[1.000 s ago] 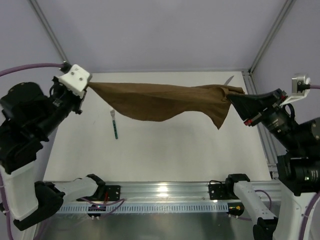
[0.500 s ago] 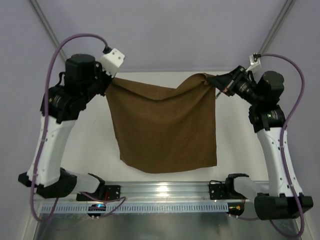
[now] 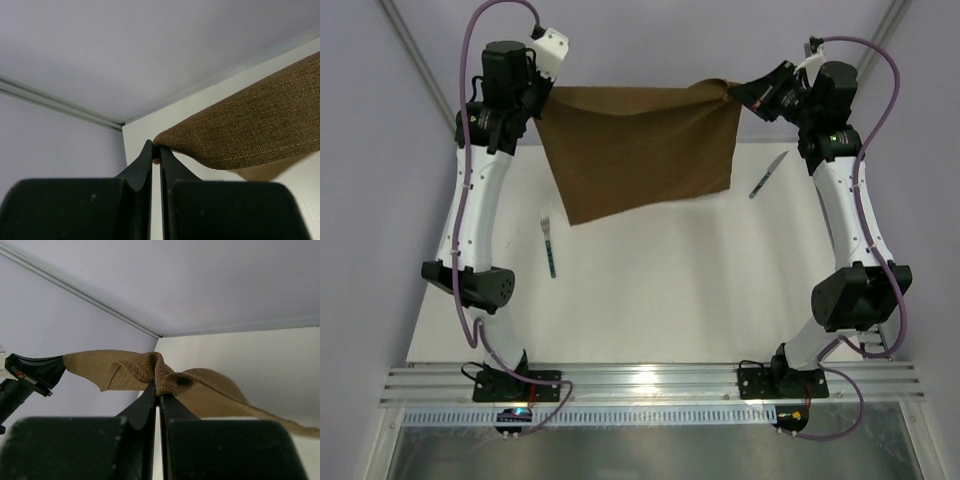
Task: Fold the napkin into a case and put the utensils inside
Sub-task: Flatten out the crumpled napkin at the center of the board.
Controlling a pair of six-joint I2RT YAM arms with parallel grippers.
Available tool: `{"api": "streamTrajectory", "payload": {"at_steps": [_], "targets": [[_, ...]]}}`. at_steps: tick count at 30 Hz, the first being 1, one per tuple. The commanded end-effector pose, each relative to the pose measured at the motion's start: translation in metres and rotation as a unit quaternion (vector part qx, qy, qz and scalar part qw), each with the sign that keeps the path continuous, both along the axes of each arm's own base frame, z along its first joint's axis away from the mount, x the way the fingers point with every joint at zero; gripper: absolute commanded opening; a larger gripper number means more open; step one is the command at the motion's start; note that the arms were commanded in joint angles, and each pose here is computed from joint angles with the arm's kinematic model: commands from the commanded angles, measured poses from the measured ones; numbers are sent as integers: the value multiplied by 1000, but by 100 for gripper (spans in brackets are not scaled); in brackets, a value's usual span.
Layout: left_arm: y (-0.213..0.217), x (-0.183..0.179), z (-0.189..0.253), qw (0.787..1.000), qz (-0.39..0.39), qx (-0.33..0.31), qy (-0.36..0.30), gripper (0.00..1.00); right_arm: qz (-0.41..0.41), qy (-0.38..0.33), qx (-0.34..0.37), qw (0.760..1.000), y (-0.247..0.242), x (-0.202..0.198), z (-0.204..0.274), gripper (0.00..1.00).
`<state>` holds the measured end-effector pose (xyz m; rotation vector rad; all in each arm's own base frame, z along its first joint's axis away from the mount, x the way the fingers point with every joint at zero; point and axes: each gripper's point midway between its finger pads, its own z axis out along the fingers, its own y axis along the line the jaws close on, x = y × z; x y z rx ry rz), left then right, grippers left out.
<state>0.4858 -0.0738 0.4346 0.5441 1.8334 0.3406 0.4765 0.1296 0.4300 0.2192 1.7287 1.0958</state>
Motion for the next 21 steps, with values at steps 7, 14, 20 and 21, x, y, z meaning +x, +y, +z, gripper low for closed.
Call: {"api": "streamTrajectory", "payload": {"at_steps": [7, 14, 20, 21], "targets": [[-16, -31, 14, 996, -83, -3, -45, 0, -28, -23, -74, 997, -15, -42, -27, 4], [-29, -81, -143, 975, -170, 27, 142, 0, -45, 133, -138, 980, -33, -107, -194, 4], [-33, -161, -277, 921, -236, 26, 310, 0, -50, 248, -169, 953, -44, -168, -302, 4], [-34, -168, -289, 916, -241, 29, 318, 0, -51, 257, -165, 951, -43, -174, -311, 4]]}}
